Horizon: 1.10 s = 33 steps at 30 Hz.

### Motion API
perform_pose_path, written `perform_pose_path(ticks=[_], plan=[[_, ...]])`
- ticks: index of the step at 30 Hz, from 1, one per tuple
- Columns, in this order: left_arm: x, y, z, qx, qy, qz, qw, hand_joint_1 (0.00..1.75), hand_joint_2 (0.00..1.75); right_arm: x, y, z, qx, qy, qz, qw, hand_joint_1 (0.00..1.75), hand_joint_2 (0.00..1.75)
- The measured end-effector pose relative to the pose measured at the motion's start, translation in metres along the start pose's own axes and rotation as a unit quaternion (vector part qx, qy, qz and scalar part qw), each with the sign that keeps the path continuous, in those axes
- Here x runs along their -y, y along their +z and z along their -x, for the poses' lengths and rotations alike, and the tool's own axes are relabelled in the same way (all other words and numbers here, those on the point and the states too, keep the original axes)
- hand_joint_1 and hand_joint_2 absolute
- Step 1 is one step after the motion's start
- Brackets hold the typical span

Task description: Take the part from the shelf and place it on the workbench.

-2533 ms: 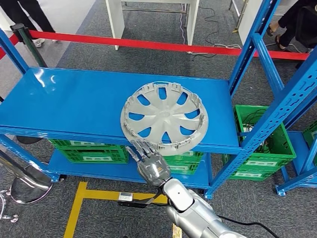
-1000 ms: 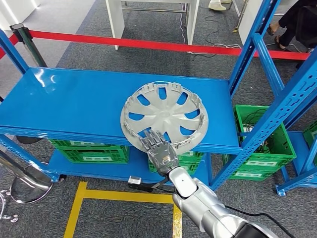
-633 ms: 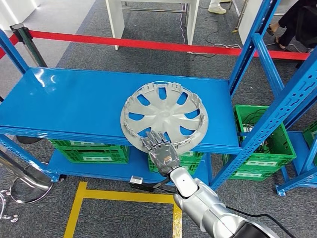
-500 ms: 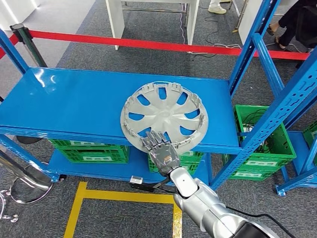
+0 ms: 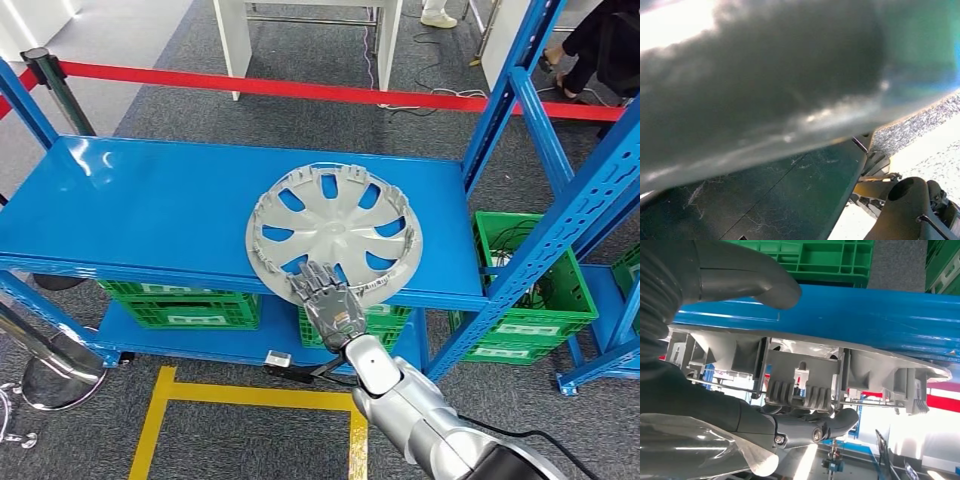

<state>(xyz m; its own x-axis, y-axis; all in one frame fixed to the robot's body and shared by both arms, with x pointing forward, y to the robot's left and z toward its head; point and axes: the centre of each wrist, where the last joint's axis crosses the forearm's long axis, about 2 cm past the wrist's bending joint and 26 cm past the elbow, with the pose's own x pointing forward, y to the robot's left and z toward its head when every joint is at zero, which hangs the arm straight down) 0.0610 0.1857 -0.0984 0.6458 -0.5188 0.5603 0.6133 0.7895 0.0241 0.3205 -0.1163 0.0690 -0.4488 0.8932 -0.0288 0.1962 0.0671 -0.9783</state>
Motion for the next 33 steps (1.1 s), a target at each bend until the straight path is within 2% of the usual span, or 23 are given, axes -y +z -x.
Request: perform_pose_path(ticks=[13,16,17,18,20,21,22,33], plan=[[0.0014,0.0006,0.0012,-0.001,0.0,-0.001,1.0,0.0,0.0,0.0083,-0.0047,0.0008,-0.017,0.0,0.026,1.0,0.0,1.75],[0.0013,0.0006,0.0013,-0.001,0.0,-0.001,1.0,0.0,0.0,0.009,-0.0052,0.0006,-0.019,0.001,0.029,0.999,0.07,1.75],[0.0013,0.0006,0.0013,-0.001,0.0,-0.001,1.0,0.0,0.0,0.0092,-0.0053,0.0005,-0.02,0.002,0.029,0.999,0.16,1.75],[0.0013,0.0006,0.0014,-0.001,0.0,-0.002,1.0,0.0,0.0,0.0094,-0.0054,0.0005,-0.02,0.003,0.03,0.999,0.34,1.75],[0.0013,0.0006,0.0014,-0.001,0.0,-0.002,1.0,0.0,0.0,0.0095,-0.0055,0.0004,-0.021,0.004,0.03,0.999,1.15,1.75],[0.0013,0.0006,0.0014,-0.001,0.0,-0.002,1.0,0.0,0.0,0.0095,-0.0055,0.0004,-0.021,0.004,0.03,0.999,1.5,1.75],[0.0013,0.0006,0.0014,-0.001,0.0,-0.001,1.0,0.0,0.0,0.0095,-0.0055,0.0003,-0.022,0.005,0.03,0.999,1.75,1.75],[0.0013,0.0007,0.0016,-0.002,0.001,-0.001,1.0,0.0,0.0,0.0077,-0.0075,0.0025,-0.022,0.01,0.021,0.999,1.75,1.75]])
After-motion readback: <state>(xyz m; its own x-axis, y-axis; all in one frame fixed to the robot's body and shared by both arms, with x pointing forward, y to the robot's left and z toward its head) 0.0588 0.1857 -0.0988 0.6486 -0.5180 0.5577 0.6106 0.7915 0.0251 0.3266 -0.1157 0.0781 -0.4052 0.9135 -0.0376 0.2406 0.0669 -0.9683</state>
